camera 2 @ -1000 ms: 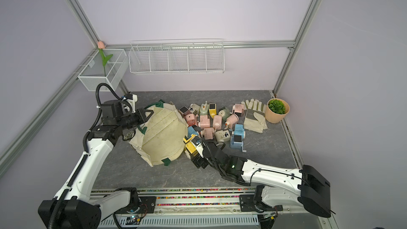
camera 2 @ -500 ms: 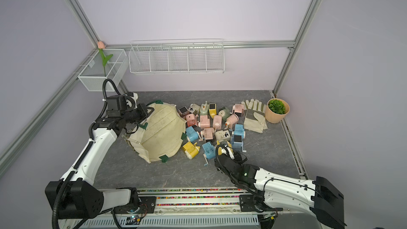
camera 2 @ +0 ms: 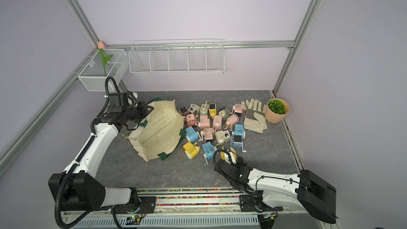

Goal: Take out the pencil sharpeners from the tote bags
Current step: Place the pencil sharpener at the center of the board.

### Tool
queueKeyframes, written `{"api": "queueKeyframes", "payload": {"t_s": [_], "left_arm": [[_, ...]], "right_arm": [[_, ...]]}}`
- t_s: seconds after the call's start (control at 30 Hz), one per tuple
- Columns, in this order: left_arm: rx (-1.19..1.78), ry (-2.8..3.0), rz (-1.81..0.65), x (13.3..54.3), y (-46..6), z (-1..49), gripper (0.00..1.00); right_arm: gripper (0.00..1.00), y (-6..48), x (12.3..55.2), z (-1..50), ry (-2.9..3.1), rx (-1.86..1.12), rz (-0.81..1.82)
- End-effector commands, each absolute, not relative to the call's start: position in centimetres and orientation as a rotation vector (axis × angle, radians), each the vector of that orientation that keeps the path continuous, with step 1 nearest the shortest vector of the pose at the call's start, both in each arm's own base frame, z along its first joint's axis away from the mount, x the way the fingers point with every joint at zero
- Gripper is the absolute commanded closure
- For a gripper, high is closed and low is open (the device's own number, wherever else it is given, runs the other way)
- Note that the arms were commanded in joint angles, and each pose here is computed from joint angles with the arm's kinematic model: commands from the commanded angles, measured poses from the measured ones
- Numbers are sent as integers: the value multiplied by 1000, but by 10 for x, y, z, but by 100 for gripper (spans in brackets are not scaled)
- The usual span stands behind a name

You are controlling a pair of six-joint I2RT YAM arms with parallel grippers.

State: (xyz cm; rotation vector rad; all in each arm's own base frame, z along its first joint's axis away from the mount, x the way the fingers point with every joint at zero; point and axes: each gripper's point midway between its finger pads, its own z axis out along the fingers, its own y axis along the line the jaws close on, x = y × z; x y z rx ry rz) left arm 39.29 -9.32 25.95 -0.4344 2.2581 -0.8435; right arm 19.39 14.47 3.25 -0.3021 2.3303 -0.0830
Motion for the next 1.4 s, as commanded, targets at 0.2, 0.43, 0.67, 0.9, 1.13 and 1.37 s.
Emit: {"api": "queueKeyframes", "payload": {"t_s": [0.2,0.43,0.67,0.9,1.13,1.37], "left_arm": [[-410,2289,-810,393,-92,258,100],[-390,2302,-827,394,-96,255,100],[-387,2316,-788,393,-91,253,100],[-384,2324,-781,394,-88,253,100],[-378,2308,-770,393,-86,259,100],[-372,2305,-791,393,-88,260,100]], "right_arm": [[3,167,208,26,2318,-249,-78],[10,174,207,34,2315,-262,-60],[10,176,201,83,2253,-289,-37],[10,207,191,133,2200,-437,105],[1,277,165,181,2154,-573,540],[1,353,151,198,2169,-564,841]]}}
